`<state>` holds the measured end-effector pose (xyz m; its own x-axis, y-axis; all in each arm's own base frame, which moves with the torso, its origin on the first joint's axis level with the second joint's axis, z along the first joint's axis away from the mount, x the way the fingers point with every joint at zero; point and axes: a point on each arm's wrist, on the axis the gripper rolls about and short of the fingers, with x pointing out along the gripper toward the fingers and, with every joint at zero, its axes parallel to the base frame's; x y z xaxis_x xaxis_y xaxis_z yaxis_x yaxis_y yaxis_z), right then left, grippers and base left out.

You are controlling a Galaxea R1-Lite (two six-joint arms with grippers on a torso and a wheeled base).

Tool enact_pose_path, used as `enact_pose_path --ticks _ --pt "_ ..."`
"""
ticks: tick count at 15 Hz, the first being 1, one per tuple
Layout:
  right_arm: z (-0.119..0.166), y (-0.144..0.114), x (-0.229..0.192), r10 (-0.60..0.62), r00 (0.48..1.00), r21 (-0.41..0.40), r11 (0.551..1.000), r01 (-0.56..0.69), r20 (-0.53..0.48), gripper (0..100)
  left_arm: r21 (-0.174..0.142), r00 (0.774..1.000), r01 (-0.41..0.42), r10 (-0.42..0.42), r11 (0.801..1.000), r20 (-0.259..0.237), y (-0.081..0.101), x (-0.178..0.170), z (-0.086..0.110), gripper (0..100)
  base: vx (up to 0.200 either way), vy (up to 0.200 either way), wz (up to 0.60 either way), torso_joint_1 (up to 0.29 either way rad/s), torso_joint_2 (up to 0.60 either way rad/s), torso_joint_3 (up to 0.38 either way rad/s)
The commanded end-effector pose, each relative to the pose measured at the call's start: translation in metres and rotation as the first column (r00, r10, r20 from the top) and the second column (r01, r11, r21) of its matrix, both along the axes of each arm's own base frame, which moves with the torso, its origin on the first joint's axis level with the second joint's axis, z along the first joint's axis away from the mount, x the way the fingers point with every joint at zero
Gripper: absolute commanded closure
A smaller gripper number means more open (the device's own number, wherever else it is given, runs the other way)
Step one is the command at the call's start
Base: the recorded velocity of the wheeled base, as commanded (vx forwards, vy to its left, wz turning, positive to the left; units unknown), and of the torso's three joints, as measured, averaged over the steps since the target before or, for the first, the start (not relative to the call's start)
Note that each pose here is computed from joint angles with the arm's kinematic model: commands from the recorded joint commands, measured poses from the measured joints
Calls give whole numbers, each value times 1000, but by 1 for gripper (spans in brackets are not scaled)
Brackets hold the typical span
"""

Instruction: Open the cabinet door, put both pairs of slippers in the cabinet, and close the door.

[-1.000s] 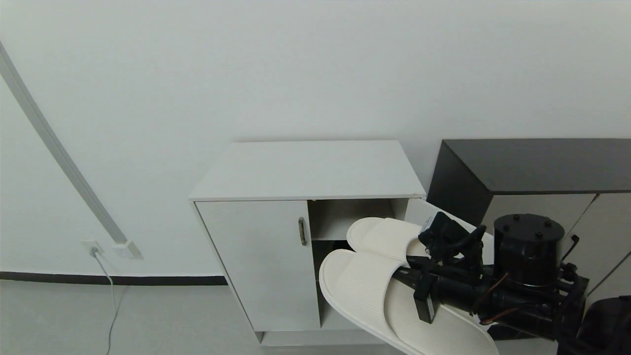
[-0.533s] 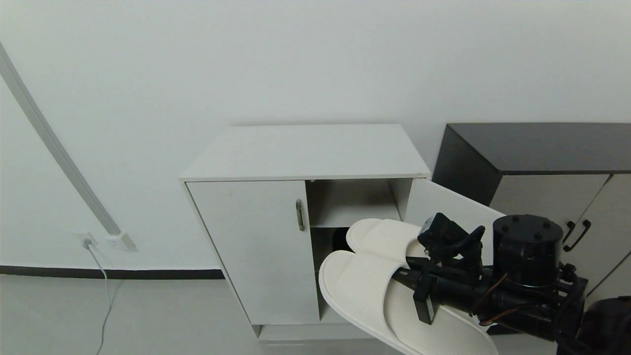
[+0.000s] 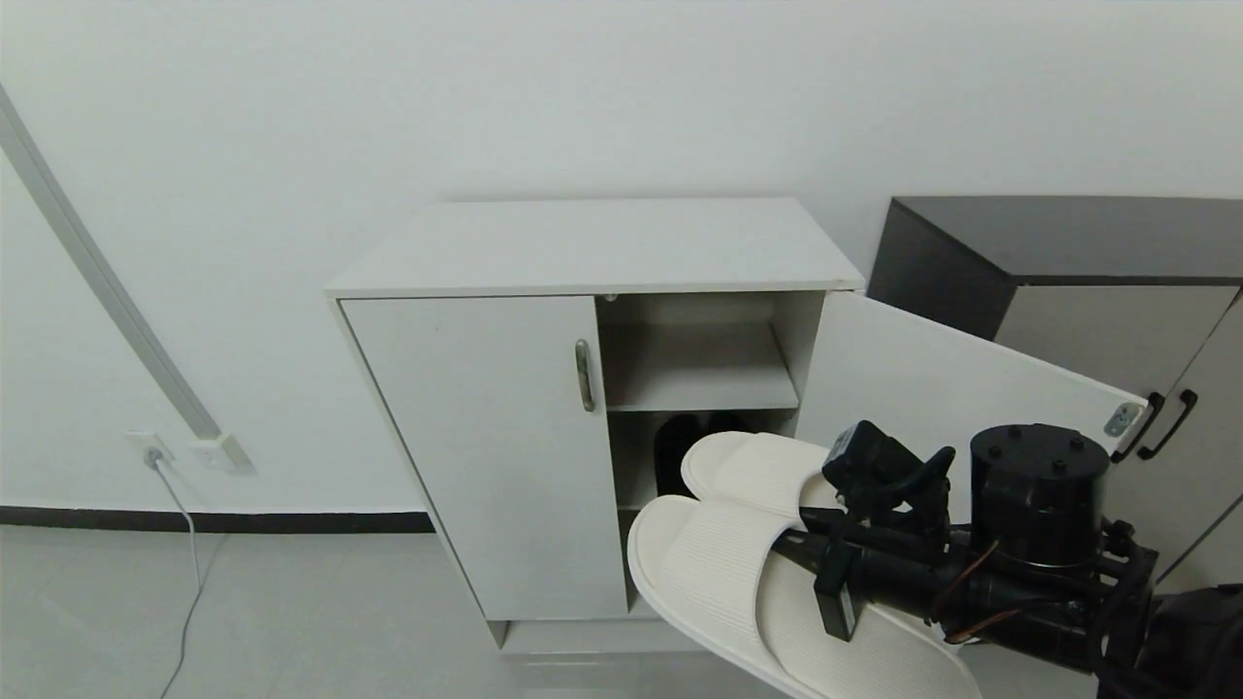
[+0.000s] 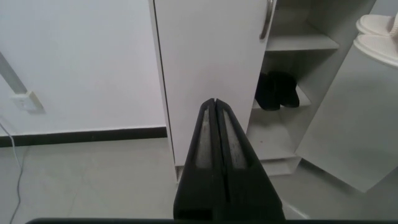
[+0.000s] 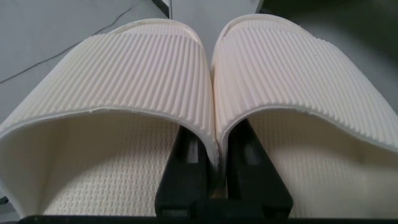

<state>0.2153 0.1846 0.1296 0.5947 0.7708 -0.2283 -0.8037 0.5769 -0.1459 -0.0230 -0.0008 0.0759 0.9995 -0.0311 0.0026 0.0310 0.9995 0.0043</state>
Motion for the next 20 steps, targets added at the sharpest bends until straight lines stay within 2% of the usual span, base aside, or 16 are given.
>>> enact_pose_path --ticks 1,12,17,20 --pt "-1 0 0 2 1000 -2 1000 -2 -2 100 0 1000 1 -1 1000 -1 0 0 0 100 0 0 0 -178 496 325" --pt "-2 1 1 1 1000 -1 1000 -1 -1 100 0 1000 1 -1 1000 -3 0 0 0 100 0 0 0 -120 470 344" --pt "-5 2 2 -1 1000 7 1000 1 10 100 0 1000 1 -1 1000 -3 0 0 0 100 0 0 0 -22 419 389" --pt "-9 3 3 -2 1000 -2 1000 2 -1 100 0 1000 0 0 1000 -1 0 0 0 100 0 0 0 1 119 115"
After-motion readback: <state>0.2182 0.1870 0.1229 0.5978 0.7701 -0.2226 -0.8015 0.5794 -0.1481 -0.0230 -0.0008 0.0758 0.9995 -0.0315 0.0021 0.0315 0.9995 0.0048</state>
